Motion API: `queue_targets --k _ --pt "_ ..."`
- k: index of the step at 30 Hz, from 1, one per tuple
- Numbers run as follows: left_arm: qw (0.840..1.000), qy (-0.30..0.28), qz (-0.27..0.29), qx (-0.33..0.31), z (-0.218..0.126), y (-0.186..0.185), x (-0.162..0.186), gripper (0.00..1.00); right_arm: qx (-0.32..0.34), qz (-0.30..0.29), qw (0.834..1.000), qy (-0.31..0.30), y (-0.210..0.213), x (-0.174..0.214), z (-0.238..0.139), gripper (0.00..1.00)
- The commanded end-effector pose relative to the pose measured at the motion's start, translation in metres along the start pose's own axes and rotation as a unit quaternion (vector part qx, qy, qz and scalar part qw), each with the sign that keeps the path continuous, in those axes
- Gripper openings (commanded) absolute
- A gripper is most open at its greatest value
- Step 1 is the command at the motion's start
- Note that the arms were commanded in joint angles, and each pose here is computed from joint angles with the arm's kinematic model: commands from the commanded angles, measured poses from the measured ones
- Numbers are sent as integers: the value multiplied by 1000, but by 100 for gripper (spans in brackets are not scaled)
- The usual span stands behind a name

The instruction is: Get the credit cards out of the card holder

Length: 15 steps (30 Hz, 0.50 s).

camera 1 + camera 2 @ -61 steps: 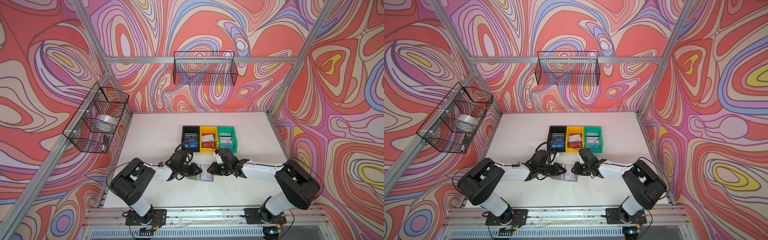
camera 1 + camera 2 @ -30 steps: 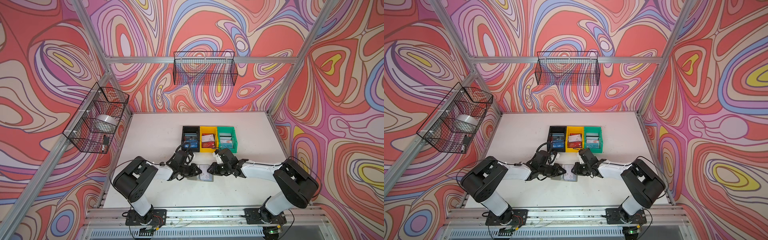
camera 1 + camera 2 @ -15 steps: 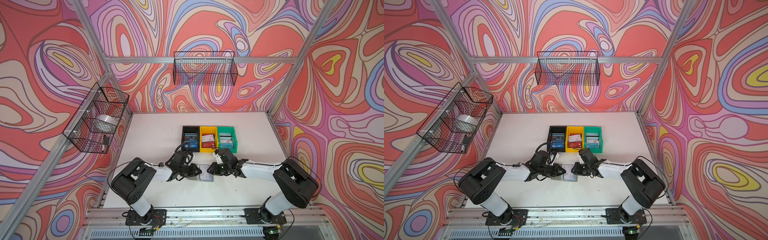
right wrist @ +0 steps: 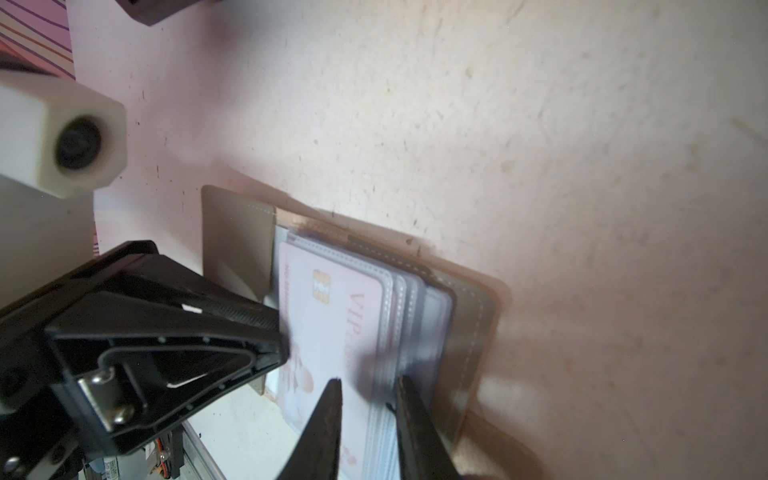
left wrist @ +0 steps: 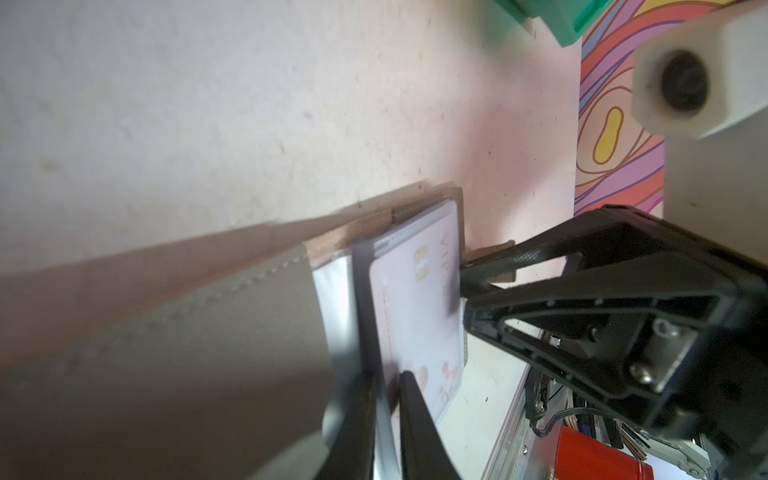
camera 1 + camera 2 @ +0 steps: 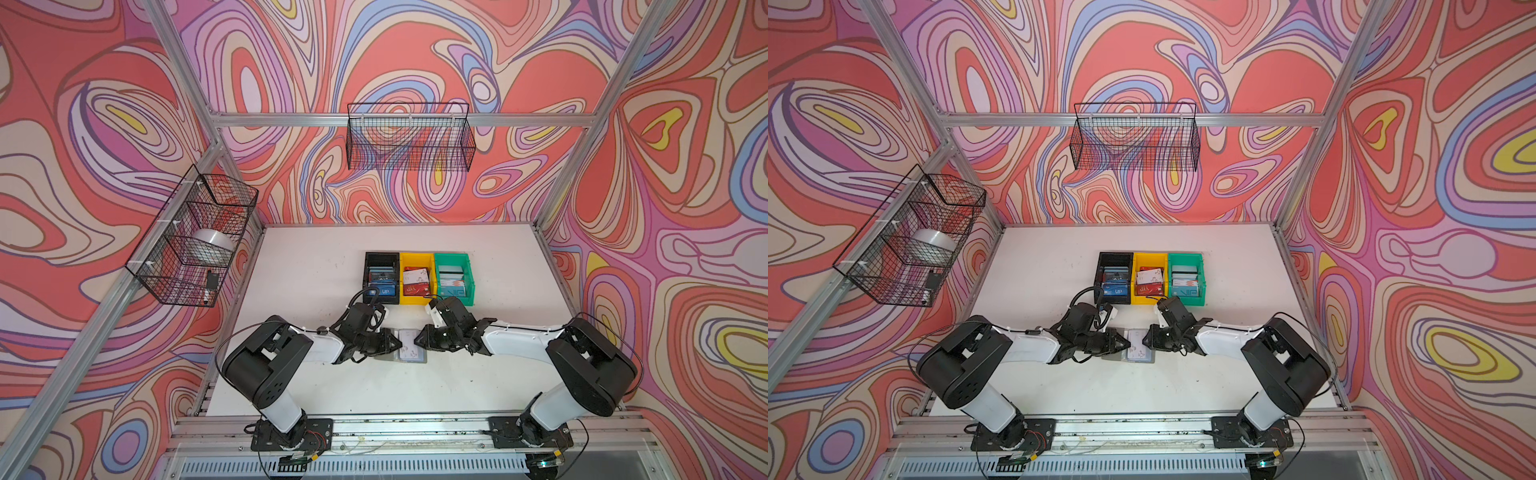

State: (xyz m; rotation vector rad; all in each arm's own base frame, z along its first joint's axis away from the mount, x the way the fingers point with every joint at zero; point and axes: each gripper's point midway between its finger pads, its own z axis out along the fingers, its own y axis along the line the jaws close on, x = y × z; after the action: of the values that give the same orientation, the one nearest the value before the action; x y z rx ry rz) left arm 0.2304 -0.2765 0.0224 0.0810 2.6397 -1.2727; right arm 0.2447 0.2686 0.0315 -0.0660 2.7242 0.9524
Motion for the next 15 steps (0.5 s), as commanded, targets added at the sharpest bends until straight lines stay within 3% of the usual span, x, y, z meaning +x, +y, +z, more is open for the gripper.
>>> queue_targets --k 1,15 --pt "1000 -2 -3 -12 -3 6 5 15 23 12 1000 18 -16 11 5 26" --pt "1000 0 -4 -13 -2 6 5 10 21 14 1000 17 -15 12 4 26"
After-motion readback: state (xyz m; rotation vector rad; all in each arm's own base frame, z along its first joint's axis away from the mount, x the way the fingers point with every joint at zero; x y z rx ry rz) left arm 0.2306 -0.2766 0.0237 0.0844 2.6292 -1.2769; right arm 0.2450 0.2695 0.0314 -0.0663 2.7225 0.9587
